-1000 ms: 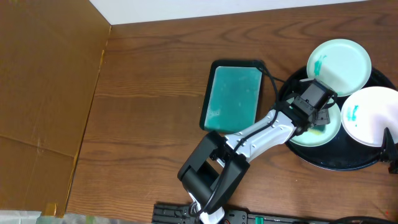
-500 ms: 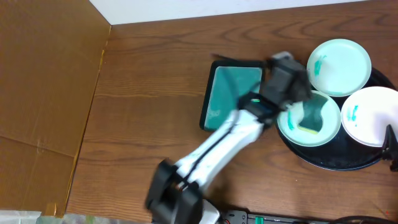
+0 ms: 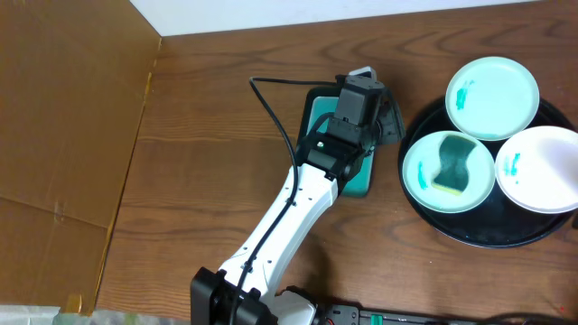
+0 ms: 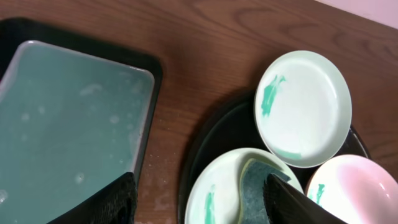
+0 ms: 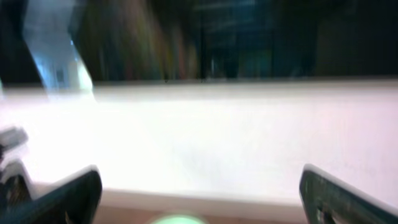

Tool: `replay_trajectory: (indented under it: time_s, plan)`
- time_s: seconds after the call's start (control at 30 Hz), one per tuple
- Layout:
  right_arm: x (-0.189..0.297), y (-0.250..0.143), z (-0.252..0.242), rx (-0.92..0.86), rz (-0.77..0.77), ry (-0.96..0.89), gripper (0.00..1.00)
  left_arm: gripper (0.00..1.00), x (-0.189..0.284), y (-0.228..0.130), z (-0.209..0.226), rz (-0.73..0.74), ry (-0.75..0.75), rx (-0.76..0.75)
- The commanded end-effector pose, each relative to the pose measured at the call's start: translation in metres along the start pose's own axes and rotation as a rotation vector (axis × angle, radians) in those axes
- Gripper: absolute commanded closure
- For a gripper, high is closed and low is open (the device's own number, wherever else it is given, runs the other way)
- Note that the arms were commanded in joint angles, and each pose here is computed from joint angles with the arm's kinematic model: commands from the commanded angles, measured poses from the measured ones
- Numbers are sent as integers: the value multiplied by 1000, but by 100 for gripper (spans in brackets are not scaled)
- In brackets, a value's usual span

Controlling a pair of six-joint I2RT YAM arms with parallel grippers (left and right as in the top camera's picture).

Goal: Clean dirty plates on tray and stack at the side
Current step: 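Grasp the rim of the lower-left plate with the right gripper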

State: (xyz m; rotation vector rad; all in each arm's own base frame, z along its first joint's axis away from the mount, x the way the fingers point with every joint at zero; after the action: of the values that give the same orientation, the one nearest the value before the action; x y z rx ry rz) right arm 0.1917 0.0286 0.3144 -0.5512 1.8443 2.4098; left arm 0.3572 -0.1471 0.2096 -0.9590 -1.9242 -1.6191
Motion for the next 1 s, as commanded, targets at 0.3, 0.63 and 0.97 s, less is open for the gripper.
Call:
replay_trajectory:
  time_s: [0.3,0.63,0.97]
  plan:
    - [-91,-17,52,-222,616,292,1,33,-1,1,2,-1,6,-40]
    - [-90,-134,36,-428,1097,-122,1,34,-1,0,2,2,7,-40]
    - [-34,-225,84,-428,1519,-228,1,34,-1,0,2,2,7,-40]
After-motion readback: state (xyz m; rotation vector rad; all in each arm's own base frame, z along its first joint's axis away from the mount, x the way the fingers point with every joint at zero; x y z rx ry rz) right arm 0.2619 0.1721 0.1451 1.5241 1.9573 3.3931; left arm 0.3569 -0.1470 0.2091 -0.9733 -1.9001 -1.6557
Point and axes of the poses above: each gripper's point midway between its finger pads, its own x axis back along the fingers, its own z axis along the line the jaws close on, y = z × x, the point moved 3 cm from there along x, back along the fingers, and after that the axes turned 10 degrees about -x, right-handed, at the moved point
